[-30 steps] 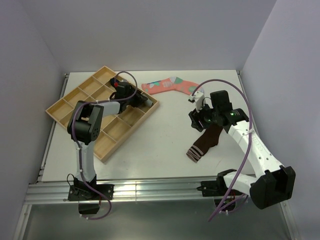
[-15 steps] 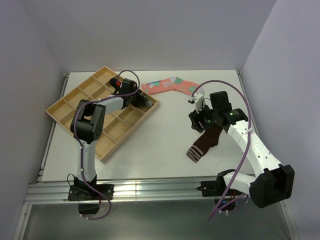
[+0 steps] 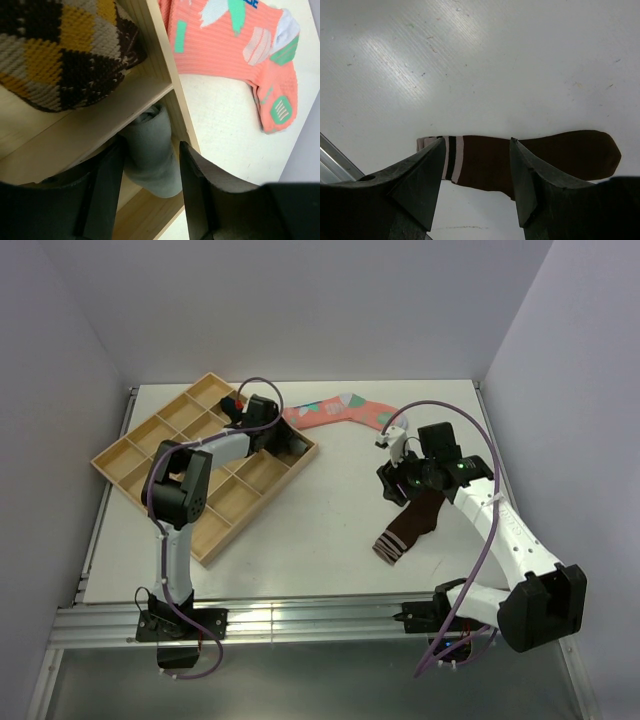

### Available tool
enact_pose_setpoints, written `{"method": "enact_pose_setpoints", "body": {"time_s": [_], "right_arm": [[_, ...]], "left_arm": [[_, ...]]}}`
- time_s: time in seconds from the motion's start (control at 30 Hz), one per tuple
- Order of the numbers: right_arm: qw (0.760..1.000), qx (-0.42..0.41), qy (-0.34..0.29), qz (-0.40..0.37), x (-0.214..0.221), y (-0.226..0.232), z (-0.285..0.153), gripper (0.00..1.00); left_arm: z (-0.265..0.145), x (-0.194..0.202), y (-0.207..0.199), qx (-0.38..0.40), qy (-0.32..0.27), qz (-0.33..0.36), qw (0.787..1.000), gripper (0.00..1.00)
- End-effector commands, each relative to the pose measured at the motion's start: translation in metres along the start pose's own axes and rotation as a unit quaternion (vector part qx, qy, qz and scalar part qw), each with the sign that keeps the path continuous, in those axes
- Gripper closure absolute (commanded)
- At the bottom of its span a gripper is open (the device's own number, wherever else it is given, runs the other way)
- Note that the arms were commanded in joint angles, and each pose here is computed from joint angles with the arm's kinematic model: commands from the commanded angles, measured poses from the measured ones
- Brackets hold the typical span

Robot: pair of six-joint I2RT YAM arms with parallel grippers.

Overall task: Roll the socks
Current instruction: Place the sock in the storage box.

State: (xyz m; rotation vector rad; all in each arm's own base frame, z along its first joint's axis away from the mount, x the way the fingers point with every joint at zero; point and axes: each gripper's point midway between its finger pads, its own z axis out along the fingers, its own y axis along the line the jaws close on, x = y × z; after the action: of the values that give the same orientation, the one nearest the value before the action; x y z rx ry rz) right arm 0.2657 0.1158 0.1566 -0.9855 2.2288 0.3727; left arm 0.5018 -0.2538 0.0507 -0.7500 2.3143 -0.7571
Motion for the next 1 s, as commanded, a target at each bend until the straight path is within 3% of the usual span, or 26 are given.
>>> {"method": "enact_pose_setpoints", "body": {"time_s": [0.0,0.43,0.67,0.97], "right_arm": [[1.000,0.009,0.004,-0.001,0.002,-0.005,-0.002,0.39],[0.998,0.009,0.064,-0.015,0.035,-0.006,0.003,0.39],[0.989,-0.020,0.145,-0.026,0.091,0.009,0.012,0.52],[0.982,-0.040,0.175,-0.058,0.108,0.040,0.007,0.49]], "left_arm": [[-0.020,0.001,0.023,-0.052,0.003,0.023,0.998,0.46],[-0.074,-0.023,-0.039,0.041,-0.036,0.068,0.996,0.46],[-0.124,0.008,-0.045,0.096,-0.036,0.058,0.993,0.48],[-0.183,0.063,-0.074,0.182,-0.028,0.077,0.980,0.48]]}}
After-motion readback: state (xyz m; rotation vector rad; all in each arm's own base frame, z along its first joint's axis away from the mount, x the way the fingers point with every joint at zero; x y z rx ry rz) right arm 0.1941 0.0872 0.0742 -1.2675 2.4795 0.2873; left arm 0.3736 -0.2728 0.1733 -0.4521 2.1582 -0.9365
